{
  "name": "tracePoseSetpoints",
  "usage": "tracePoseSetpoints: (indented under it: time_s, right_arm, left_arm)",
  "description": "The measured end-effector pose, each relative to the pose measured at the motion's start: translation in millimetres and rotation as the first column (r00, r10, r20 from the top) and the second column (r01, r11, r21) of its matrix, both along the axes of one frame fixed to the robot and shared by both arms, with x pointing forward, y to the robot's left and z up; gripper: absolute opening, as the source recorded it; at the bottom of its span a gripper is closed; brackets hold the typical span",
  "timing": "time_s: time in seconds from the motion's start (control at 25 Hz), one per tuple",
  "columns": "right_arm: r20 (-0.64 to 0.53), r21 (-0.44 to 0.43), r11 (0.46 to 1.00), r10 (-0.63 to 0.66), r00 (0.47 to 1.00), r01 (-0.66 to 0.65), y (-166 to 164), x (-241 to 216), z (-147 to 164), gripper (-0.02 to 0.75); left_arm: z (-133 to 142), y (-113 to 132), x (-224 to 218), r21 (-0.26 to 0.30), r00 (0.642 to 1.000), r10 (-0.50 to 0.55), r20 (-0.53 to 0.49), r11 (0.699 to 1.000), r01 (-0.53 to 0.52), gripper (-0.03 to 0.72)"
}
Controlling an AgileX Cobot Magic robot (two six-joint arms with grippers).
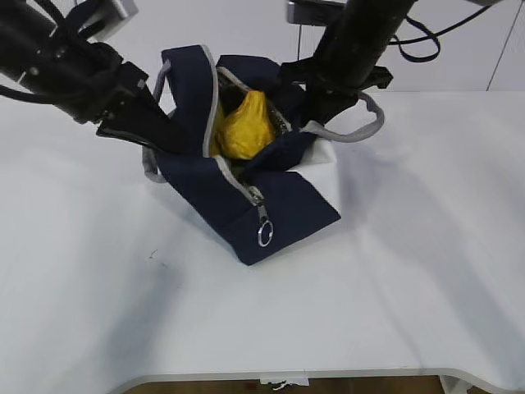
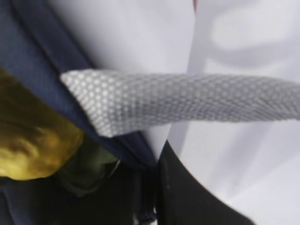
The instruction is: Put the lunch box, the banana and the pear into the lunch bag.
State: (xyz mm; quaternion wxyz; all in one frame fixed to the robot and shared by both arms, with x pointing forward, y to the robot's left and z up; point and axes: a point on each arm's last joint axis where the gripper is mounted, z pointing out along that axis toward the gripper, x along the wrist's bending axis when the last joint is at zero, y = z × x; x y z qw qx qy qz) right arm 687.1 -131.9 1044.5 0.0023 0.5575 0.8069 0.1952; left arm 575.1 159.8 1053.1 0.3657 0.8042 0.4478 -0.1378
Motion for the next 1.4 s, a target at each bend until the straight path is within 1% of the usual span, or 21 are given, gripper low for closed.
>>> tracePoseSetpoints:
  time_s: [0.08, 0.24, 0.36, 0.44, 0.6, 0.64, 0.72, 0.76, 0.92, 0.96, 1.0, 1.04, 1.12, 1.24, 1.4]
  right_arm:
    - [-0.004, 0.003, 0.999, -0.034, 0.999, 0.034, -10, 3, 0, 0.024]
    - [-0.005, -0.003, 0.999, -0.049, 0.999, 0.049, -14, 5, -1, 0.024]
    - [-0.008, -0.006, 0.999, -0.051, 0.999, 0.051, -14, 6, -2, 0.024]
    - [-0.016, -0.008, 0.999, -0.053, 0.998, 0.053, -14, 6, -6, 0.024]
    - [-0.026, -0.009, 0.999, -0.053, 0.998, 0.053, -13, 8, -11, 0.027]
    - [-0.027, -0.005, 0.999, -0.053, 0.998, 0.053, -13, 8, -11, 0.039]
    - [-0.027, 0.008, 0.998, -0.055, 0.998, 0.056, -12, 8, -10, 0.1]
    - [-0.022, 0.014, 0.998, -0.057, 0.998, 0.057, -12, 8, -10, 0.162]
    - [-0.018, 0.039, 0.997, -0.063, 0.998, 0.064, -10, 9, -9, 0.477]
    - [-0.018, 0.039, 0.997, -0.063, 0.998, 0.064, -10, 9, -9, 0.531]
    - [-0.017, 0.04, 0.997, -0.065, 0.998, 0.066, -10, 9, -9, 0.557]
    - [-0.017, 0.04, 0.997, -0.065, 0.998, 0.066, -10, 9, -9, 0.573]
    - [-0.018, 0.042, 0.997, -0.065, 0.998, 0.066, -10, 9, -9, 0.575]
    - [-0.018, 0.044, 0.997, -0.065, 0.998, 0.066, -10, 9, -9, 0.55]
    - [0.005, 0.017, 0.998, -0.066, 0.998, 0.066, -12, 11, -6, 0.535]
  left_arm:
    - [-4, -6, 1, -0.007, 1.0, -0.005, 0.005, 1.0, 0.005, 0.003]
    - [-12, -14, 6, -0.007, 1.0, -0.013, 0.006, 1.0, 0.013, 0.003]
    - [-4, -18, 14, -0.015, 0.999, -0.022, 0.044, 1.0, 0.023, 0.003]
    - [5, -19, 18, -0.005, 0.996, -0.031, 0.082, 0.999, 0.032, 0.003]
    - [5, -20, 21, 0.009, 0.995, -0.075, 0.065, 0.997, 0.075, 0.003]
    - [5, -20, 22, 0.012, 0.995, -0.081, 0.061, 0.997, 0.081, 0.003]
    - [4, -20, 21, 0.012, 0.995, -0.088, 0.055, 0.996, 0.087, 0.003]
    - [3, -21, 21, 0.012, 0.995, -0.093, 0.046, 0.996, 0.093, 0.003]
    - [2, -22, 20, 0.011, 0.994, -0.108, 0.034, 0.994, 0.108, 0.003]
    - [2, -22, 19, 0.011, 0.993, -0.11, 0.033, 0.994, 0.11, 0.003]
    - [3, -23, 19, 0.01, 0.993, -0.114, 0.033, 0.994, 0.113, 0.003]
    - [3, -23, 19, 0.01, 0.993, -0.113, 0.033, 0.994, 0.113, 0.003]
    - [3, -23, 19, 0.01, 0.993, -0.115, 0.033, 0.993, 0.115, 0.003]
    - [3, -23, 18, 0.01, 0.992, -0.122, 0.026, 0.993, 0.122, 0.003]
    - [2, -22, 18, 0.021, 0.991, -0.128, 0.022, 0.992, 0.128, 0.003]
